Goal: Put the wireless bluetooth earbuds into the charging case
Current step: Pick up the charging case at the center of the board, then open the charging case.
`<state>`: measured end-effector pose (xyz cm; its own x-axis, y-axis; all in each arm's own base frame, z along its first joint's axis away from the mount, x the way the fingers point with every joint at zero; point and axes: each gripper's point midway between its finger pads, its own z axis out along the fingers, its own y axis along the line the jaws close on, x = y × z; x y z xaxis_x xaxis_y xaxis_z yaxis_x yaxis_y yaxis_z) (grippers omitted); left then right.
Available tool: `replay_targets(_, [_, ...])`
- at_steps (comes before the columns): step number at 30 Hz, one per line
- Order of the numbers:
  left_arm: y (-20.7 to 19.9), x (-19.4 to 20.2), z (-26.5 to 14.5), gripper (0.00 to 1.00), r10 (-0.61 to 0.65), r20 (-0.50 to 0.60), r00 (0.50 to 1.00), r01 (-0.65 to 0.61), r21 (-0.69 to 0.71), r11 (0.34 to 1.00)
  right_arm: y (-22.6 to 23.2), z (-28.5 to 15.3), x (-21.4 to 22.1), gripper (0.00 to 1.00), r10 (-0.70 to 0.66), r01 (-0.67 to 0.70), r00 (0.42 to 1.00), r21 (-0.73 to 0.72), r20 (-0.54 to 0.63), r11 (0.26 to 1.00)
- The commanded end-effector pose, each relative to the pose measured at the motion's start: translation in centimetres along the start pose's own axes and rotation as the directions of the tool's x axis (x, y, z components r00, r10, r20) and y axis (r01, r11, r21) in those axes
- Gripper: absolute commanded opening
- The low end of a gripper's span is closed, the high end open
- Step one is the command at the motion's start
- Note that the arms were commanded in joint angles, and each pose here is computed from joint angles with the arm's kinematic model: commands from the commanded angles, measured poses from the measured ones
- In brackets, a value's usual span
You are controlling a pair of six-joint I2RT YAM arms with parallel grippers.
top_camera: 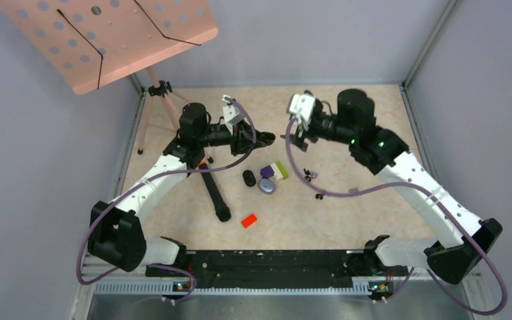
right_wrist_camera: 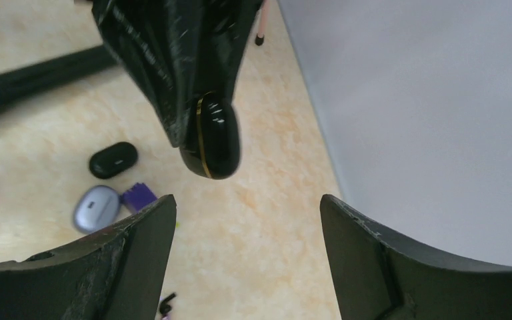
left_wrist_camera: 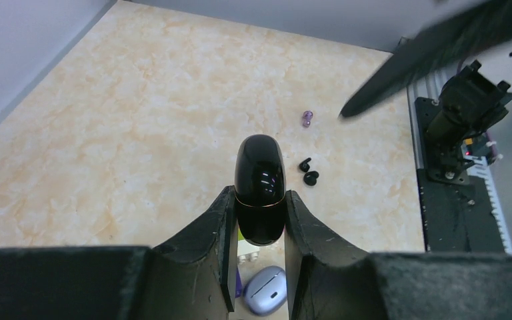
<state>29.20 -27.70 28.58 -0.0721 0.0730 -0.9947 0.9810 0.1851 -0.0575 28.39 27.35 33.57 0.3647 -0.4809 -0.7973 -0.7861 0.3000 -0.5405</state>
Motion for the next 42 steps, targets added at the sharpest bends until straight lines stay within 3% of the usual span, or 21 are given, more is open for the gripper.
replay_targets(1, [-1.4,-2.3,0.1,0.0,0.23,0.122,0.965,-0.237,0.048,0.97,0.1,-1.4,-2.3,0.75,0.428,-0.419,0.904,-0.213,-0.002,0.883])
replay_targets(3, [-1.5,-2.7,0.3,0.0,0.238,0.15,0.96,-0.246,0.042,0.968,0.3,-1.5,-2.7,0.74,0.523,-0.498,0.852,-0.331,-0.013,0.802])
replay_targets(5, [-1.6,-3.1,0.4,0.0,0.241,0.157,0.958,-0.251,0.05,0.967,1.3,-1.6,-2.7,0.72,0.523,-0.477,0.852,-0.422,-0.009,0.77])
replay_targets(10, [-2.2,-3.5,0.6,0.0,0.255,0.165,0.953,-0.271,0.081,0.959,1.9,-0.5,-1.2,0.68,0.452,-0.392,0.892,-0.449,0.03,0.803])
replay_targets(21, [-2.4,-4.0,1.6,0.0,0.259,0.181,0.949,-0.278,0.089,0.957,2.4,1.4,0.5,0.51,0.434,-0.385,0.901,-0.473,-0.005,0.793])
replay_targets(31, [-2.0,-3.9,2.1,0.0,0.242,0.179,0.954,-0.26,0.083,0.962,2.6,2.2,-0.1,0.26,0.415,-0.363,0.91,-0.473,0.006,0.803])
replay_targets(33, [-1.9,-3.7,2.2,0.07,0.229,0.175,0.957,-0.246,0.08,0.966,2.5,2.2,-0.4,0.15,0.402,-0.353,0.915,-0.465,0.008,0.812])
replay_targets(35, [-1.6,-3.6,2.3,0.21,0.212,0.168,0.963,-0.224,0.059,0.973,2.1,2.2,-0.6,0.01,0.372,-0.332,0.928,-0.439,0.007,0.835])
replay_targets(38, [-1.5,-3.2,2.3,0.33,0.199,0.16,0.967,-0.208,0.042,0.977,1.8,1.8,-0.4,0.0,0.307,-0.286,0.952,-0.402,-0.013,0.87])
replay_targets(42, [-1.4,-2.9,2.3,0.33,0.194,0.157,0.969,-0.201,0.036,0.979,1.4,1.7,0.2,0.0,0.257,-0.253,0.966,-0.37,-0.039,0.894])
